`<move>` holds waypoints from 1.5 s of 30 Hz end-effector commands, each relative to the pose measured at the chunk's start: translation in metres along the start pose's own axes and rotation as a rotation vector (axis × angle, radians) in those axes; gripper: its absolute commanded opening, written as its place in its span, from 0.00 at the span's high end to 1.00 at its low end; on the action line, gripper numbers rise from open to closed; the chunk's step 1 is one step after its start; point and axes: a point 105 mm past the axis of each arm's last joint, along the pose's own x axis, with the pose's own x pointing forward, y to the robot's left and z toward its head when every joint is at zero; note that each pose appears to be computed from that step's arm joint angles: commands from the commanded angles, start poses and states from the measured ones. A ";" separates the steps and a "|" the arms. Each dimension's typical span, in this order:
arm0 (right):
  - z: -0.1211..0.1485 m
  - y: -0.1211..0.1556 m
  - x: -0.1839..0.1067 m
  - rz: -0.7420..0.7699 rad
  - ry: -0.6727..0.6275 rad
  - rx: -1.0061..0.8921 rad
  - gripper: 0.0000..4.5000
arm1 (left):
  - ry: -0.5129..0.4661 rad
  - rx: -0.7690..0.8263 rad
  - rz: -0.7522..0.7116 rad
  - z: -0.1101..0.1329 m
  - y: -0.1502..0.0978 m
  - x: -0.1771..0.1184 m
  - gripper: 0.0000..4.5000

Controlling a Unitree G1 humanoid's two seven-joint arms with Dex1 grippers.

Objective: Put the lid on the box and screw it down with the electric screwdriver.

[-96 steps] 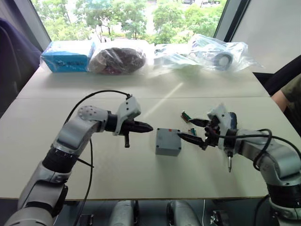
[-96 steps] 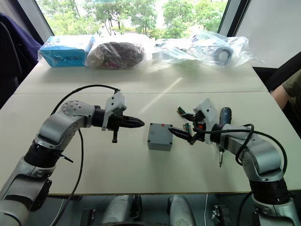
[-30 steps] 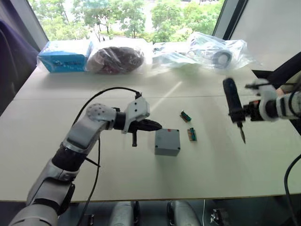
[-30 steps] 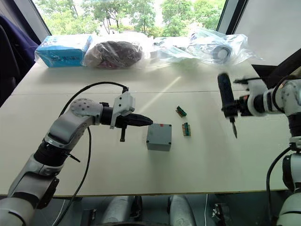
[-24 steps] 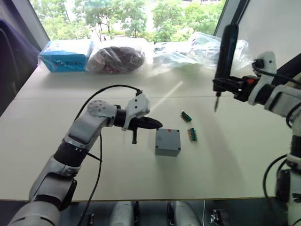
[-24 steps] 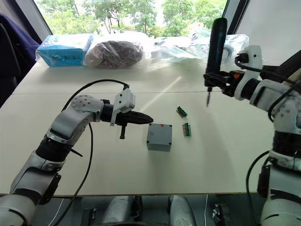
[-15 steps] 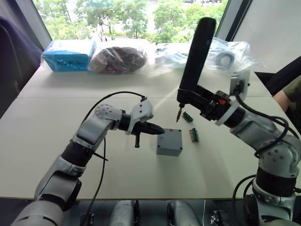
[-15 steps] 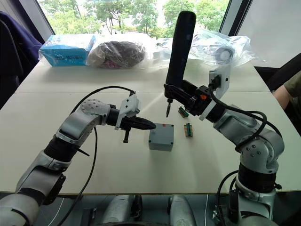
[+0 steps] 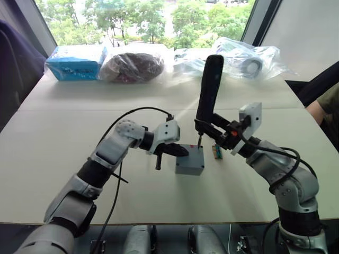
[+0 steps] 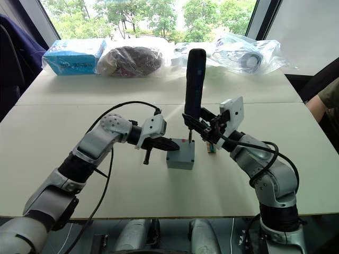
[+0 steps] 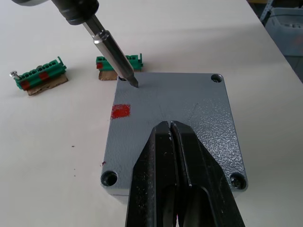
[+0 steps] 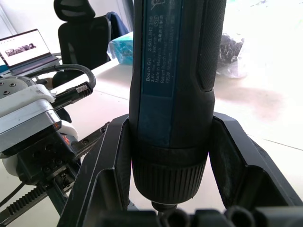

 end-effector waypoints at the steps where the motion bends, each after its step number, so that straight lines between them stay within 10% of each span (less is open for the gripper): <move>1: 0.013 0.003 -0.002 0.016 -0.054 -0.057 0.60 | 0.030 0.009 -0.001 -0.002 -0.001 0.000 1.00; 45: -0.080 -0.004 -0.022 -0.130 0.133 -0.012 0.60 | 0.049 -0.022 -0.002 -0.012 -0.003 0.004 1.00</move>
